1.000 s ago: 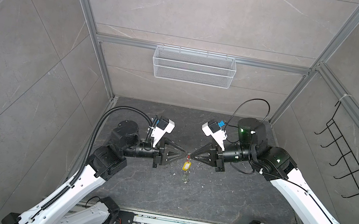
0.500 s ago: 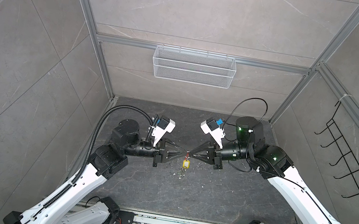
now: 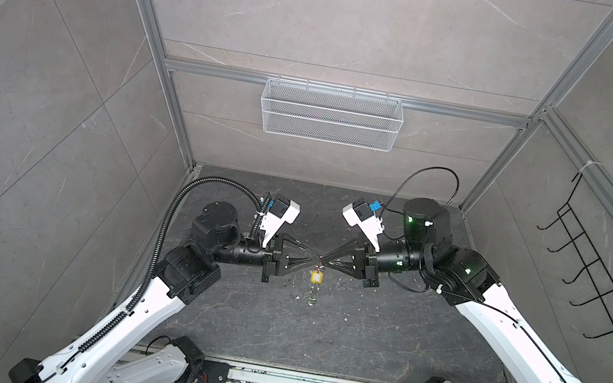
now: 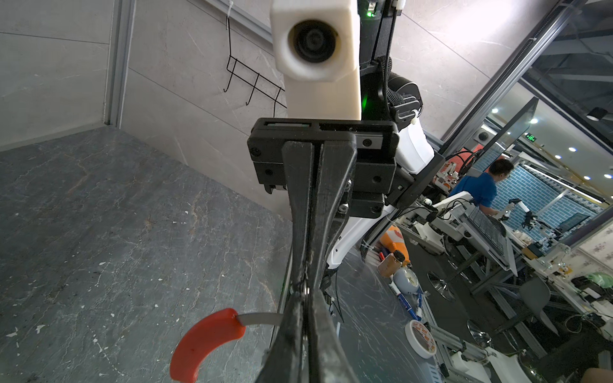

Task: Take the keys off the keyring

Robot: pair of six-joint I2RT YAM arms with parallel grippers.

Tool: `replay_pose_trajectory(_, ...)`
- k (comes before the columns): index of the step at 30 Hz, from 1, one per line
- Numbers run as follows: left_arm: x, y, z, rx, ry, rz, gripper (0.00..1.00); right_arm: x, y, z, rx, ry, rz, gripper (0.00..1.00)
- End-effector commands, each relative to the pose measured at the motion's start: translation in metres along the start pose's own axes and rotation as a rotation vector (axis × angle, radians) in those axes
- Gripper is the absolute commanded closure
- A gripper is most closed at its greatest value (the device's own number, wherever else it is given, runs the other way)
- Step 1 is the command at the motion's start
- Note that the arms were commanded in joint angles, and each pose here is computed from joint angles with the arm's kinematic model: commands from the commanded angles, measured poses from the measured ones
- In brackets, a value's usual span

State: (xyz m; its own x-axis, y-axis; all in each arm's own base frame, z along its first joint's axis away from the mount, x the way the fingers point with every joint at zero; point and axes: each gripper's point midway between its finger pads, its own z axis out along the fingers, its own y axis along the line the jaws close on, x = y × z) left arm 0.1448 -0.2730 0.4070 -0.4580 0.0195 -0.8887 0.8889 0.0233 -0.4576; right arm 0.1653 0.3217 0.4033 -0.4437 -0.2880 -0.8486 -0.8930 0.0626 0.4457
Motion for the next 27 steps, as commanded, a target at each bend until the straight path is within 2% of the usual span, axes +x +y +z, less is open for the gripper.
replay_pose_trajectory(1,-0.004,-0.012,0.002,0.066,-0.007,0.028,1.00,-0.003,-0.004,0.009,-0.021,-0.013,-0.002,1.00)
replay_pose_trajectory(4,-0.005,-0.011,0.001,0.053,-0.019,0.029,1.00,-0.004,-0.005,0.009,-0.019,-0.022,0.002,0.97)
replay_pose_trajectory(9,-0.011,-0.006,-0.005,-0.007,-0.091,0.063,1.00,-0.014,-0.012,0.006,0.033,-0.102,0.023,0.70)
replay_pose_trajectory(11,-0.017,-0.001,-0.010,-0.059,-0.153,0.085,1.00,-0.020,-0.014,0.003,0.043,-0.171,0.050,0.63)
replay_pose_trajectory(15,-0.030,0.002,-0.027,-0.141,-0.315,0.152,1.00,-0.039,-0.011,-0.006,0.024,-0.350,0.074,0.60)
replay_pose_trajectory(18,-0.037,0.000,-0.036,-0.165,-0.387,0.190,1.00,-0.051,-0.006,-0.012,-0.008,-0.445,0.079,0.58)
replay_pose_trajectory(22,-0.041,0.000,-0.037,-0.166,-0.410,0.207,1.00,-0.058,-0.001,-0.012,-0.068,-0.481,0.092,0.57)
replay_pose_trajectory(27,-0.045,-0.001,-0.039,-0.169,-0.434,0.220,1.00,-0.058,0.003,-0.004,-0.134,-0.454,0.099,0.61)
